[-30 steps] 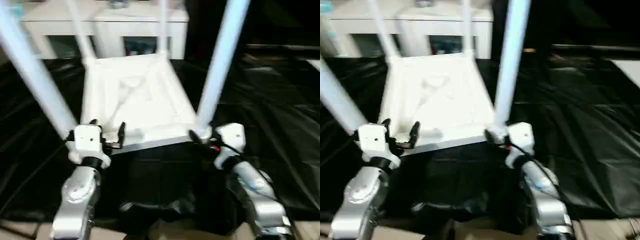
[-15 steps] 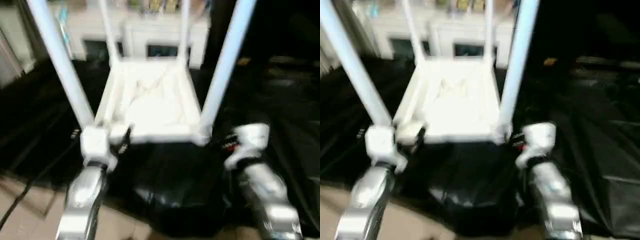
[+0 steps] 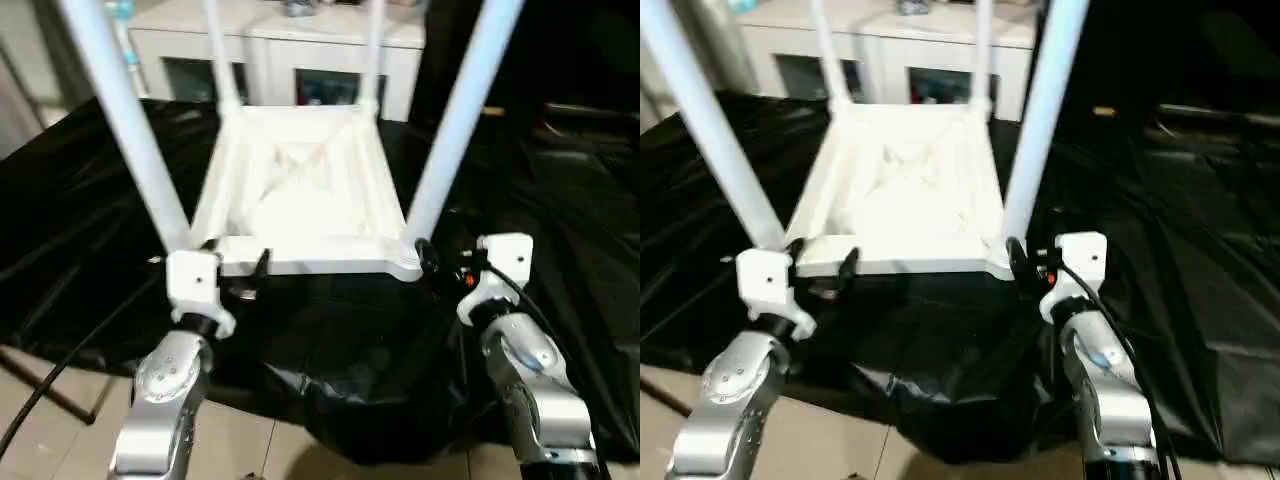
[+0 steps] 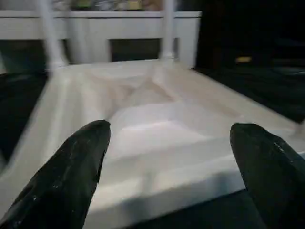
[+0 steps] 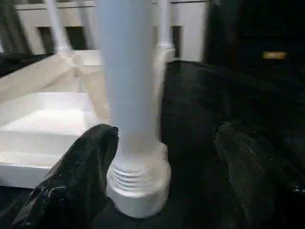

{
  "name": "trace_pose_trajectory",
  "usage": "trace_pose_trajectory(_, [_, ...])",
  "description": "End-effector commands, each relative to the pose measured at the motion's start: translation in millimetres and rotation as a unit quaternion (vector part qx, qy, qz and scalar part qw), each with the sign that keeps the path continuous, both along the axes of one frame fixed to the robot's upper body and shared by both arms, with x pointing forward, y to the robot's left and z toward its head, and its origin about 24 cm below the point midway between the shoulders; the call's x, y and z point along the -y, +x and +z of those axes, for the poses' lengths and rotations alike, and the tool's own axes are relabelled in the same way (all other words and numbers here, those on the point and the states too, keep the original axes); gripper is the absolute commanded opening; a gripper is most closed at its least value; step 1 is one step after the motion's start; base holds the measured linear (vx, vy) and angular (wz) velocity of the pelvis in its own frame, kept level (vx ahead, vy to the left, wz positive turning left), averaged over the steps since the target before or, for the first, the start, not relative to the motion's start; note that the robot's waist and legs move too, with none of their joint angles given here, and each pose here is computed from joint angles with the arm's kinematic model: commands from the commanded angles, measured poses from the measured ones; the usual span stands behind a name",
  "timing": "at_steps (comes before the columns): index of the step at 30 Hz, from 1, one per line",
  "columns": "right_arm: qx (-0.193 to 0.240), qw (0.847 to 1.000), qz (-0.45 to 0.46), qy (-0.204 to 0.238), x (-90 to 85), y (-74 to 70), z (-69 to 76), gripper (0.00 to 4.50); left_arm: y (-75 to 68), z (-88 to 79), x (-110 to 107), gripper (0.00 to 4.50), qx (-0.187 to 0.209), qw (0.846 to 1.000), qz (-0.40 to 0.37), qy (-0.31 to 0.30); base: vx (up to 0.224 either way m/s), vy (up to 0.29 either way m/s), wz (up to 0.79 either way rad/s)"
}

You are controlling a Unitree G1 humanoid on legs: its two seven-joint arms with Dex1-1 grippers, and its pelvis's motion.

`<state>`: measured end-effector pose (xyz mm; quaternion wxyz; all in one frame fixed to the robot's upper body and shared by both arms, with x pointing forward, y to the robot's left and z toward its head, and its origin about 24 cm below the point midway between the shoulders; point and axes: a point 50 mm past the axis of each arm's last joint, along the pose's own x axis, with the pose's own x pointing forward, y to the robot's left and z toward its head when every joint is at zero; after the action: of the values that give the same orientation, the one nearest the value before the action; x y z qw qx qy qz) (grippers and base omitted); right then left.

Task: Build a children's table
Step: Rotate table base

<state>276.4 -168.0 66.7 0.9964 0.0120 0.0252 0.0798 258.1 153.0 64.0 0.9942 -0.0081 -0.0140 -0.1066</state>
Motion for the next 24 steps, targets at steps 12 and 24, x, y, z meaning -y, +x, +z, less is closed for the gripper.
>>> trace_pose_trajectory(12, [0.002,1.0,0.003,0.011,-0.2,4.2,1.1,3.74,-4.1,-2.1,3,4.46,-0.008,1.0,-0.017,-0.002,0.112,0.033,-0.02])
trace_pose_trajectory(24, [-0.005,1.0,-0.003,-0.006,5.8,-0.6,-1.3,3.74,-7.5,-9.7,2,4.46,-0.024,0.999,-0.016,-0.016,0.099,0.009,-0.19])
